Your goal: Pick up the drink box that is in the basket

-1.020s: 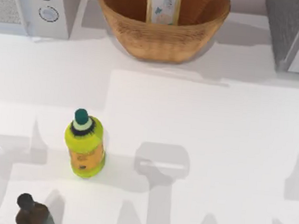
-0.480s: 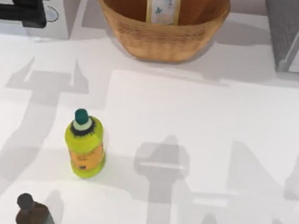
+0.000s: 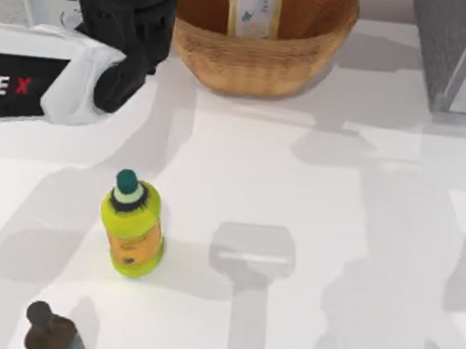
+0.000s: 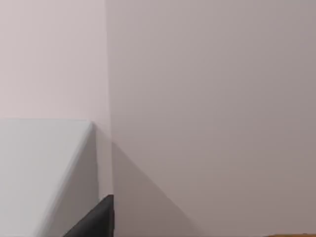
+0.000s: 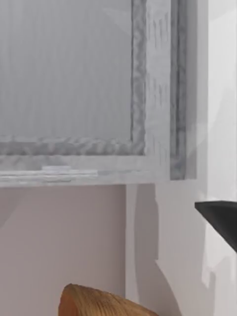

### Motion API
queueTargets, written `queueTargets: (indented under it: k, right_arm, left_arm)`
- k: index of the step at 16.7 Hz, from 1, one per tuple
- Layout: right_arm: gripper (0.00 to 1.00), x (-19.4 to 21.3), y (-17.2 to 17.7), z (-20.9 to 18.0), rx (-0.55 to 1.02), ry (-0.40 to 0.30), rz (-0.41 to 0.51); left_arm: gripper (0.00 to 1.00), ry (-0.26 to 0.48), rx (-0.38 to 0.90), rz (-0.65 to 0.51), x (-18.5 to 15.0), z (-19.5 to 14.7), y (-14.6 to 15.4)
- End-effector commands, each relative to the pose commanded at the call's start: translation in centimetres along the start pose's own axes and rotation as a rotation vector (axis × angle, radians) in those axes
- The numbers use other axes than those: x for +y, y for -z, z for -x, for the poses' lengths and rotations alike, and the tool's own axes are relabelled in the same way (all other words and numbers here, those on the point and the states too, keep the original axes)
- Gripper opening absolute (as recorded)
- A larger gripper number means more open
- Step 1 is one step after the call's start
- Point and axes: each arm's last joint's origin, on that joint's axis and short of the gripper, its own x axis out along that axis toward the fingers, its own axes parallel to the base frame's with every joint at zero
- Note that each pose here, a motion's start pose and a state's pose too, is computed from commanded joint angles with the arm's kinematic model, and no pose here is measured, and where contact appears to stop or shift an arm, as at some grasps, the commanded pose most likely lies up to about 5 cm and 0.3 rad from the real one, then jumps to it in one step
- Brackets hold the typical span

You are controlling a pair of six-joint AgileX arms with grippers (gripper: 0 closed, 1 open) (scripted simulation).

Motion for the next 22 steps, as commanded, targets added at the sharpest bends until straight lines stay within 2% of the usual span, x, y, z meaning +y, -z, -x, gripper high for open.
queueTargets:
  k: [4, 8, 10, 17, 22]
  right_arm:
    - [1.00, 0.0, 0.0, 0.0, 0.000, 0.000, 0.000]
    - [1.00, 0.0, 0.0, 0.0, 0.000, 0.000, 0.000]
    - [1.00, 0.0, 0.0, 0.0, 0.000, 0.000, 0.000]
    - [1.00, 0.0, 0.0, 0.0, 0.000, 0.000, 0.000]
    - [1.00, 0.0, 0.0, 0.0, 0.000, 0.000, 0.000]
  left_arm:
    - [1.00, 0.009, 0.004, -0.007, -5.8, -3.2, 6.2]
    - [1.00, 0.015, 0.007, -0.014, -9.0, -4.1, 10.6]
    - [1.00, 0.016, 0.006, -0.014, -9.6, -4.2, 11.3]
    - [1.00, 0.015, 0.000, -0.010, -9.5, -4.5, 10.9]
    - [1.00, 0.016, 0.006, -0.014, -9.7, -7.2, 11.3]
